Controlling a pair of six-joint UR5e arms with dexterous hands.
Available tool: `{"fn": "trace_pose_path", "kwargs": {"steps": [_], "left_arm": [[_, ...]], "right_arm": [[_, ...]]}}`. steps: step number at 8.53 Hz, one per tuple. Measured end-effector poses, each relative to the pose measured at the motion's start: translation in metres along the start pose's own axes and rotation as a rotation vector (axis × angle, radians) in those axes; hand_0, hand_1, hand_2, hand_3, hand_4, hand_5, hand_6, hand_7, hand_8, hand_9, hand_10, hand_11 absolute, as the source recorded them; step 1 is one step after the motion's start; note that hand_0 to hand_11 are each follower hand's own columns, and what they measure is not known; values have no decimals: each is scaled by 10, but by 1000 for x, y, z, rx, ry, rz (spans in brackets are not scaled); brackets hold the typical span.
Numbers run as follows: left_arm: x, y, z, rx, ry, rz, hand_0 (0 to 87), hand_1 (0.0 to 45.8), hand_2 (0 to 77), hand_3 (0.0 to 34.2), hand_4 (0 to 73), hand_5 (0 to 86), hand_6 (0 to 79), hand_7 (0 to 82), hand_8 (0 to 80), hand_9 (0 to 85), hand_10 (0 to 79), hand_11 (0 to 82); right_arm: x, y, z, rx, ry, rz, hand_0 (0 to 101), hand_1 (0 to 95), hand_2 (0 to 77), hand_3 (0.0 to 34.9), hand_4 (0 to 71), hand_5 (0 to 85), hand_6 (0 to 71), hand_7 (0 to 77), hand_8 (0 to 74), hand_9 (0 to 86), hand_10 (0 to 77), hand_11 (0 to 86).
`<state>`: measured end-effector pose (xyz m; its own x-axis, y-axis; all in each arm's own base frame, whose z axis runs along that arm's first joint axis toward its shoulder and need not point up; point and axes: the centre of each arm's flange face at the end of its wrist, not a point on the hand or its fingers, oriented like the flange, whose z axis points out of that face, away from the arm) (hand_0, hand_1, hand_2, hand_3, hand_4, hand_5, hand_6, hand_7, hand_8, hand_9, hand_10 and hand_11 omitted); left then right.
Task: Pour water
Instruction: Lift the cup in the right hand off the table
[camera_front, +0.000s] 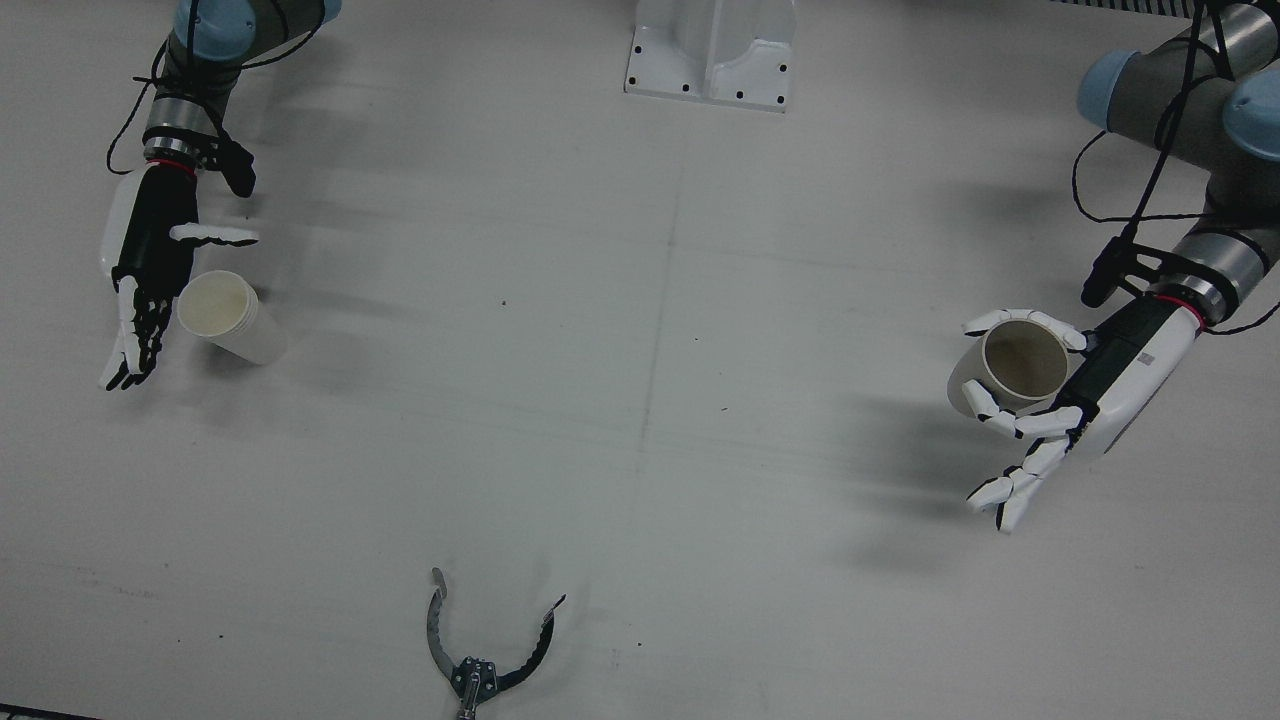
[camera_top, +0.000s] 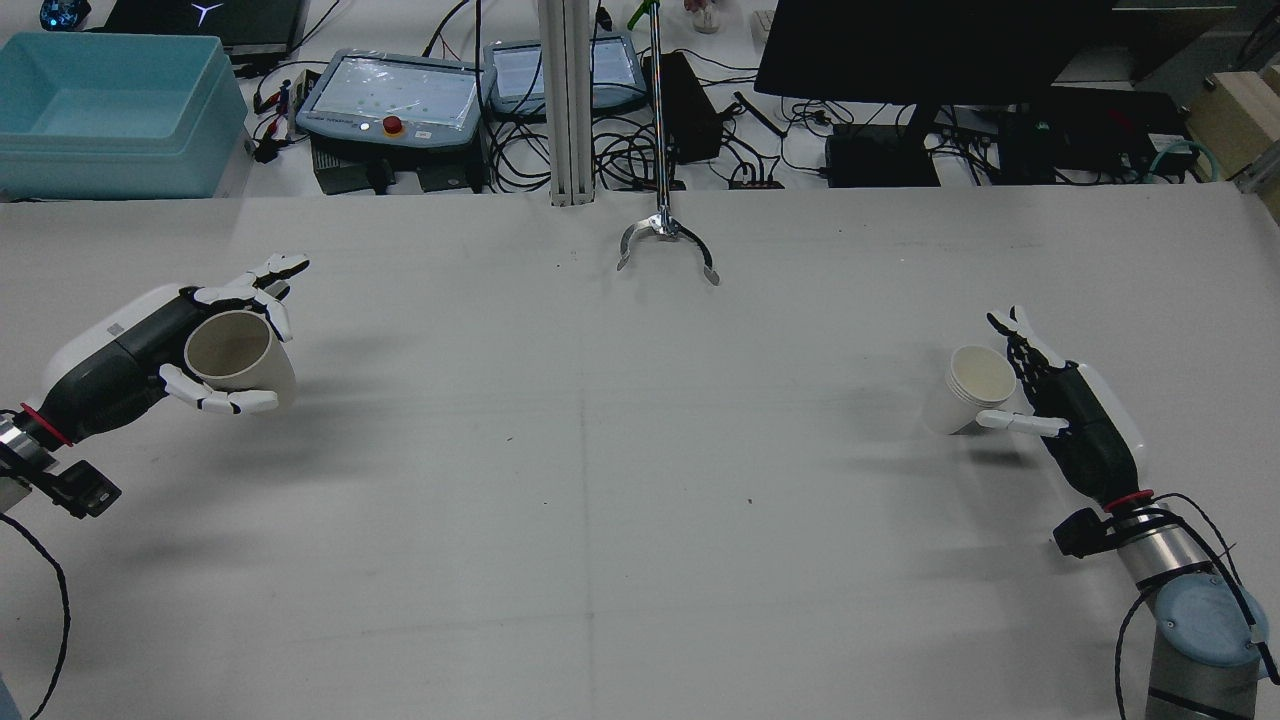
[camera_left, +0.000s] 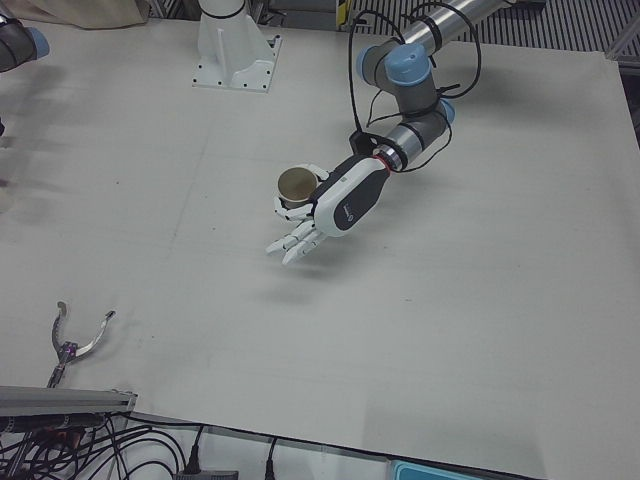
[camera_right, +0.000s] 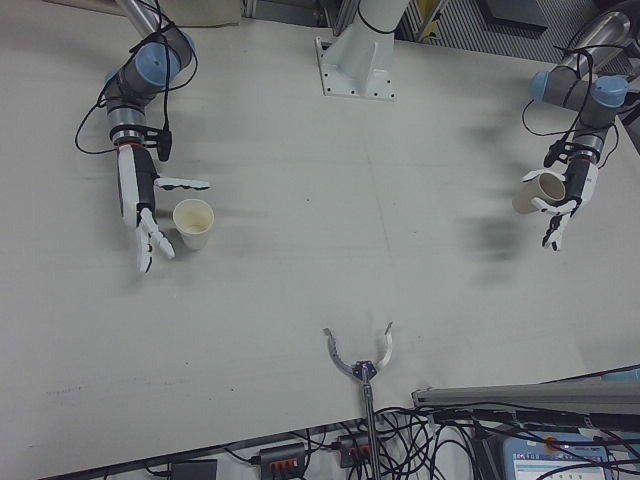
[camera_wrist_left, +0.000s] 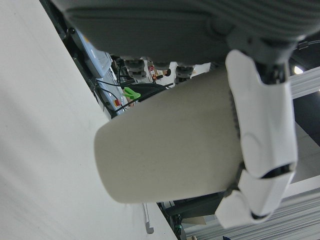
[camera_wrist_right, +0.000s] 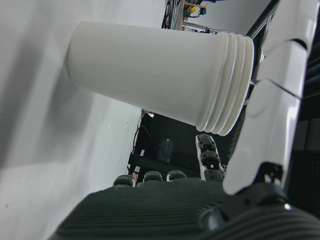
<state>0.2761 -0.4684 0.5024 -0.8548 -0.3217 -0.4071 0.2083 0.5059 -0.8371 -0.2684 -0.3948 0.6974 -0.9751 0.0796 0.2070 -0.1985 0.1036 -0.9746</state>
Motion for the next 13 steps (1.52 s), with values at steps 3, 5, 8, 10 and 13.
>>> {"fn": "trace_pose_path", "kwargs": {"steps": [3, 5, 8, 10, 13], "left_arm": [[-2, -2, -1, 5, -3, 1, 526, 185, 305, 0, 431, 436, 49, 120, 0, 11, 33, 76], [-3, -4, -1, 8, -5, 2, 526, 185, 305, 0, 431, 436, 49, 120, 0, 11, 33, 76], [-6, -9, -2, 17, -9, 5, 530, 185, 305, 0, 431, 436, 49, 120, 0, 11, 33, 76], [-6, -10, -2, 19, -9, 5, 530, 185, 305, 0, 431, 436, 33, 114, 0, 11, 33, 76], [-5, -10, -2, 18, -8, 5, 523, 185, 305, 0, 431, 436, 33, 114, 0, 11, 33, 76]], "right_arm": [[8, 2, 3, 3, 9, -18, 570, 229, 55, 24, 54, 93, 5, 5, 0, 5, 5, 5], [20, 14, 11, 0, 14, -21, 569, 207, 55, 30, 54, 93, 5, 5, 5, 5, 5, 5], [23, 14, 13, 5, 15, -29, 563, 218, 55, 34, 76, 93, 5, 27, 5, 5, 5, 5], [21, 13, 14, 13, 14, -40, 592, 267, 87, 21, 98, 125, 5, 49, 5, 5, 5, 5], [22, 14, 13, 15, 18, -54, 565, 136, 142, 2, 300, 327, 175, 305, 87, 87, 5, 54]]}}
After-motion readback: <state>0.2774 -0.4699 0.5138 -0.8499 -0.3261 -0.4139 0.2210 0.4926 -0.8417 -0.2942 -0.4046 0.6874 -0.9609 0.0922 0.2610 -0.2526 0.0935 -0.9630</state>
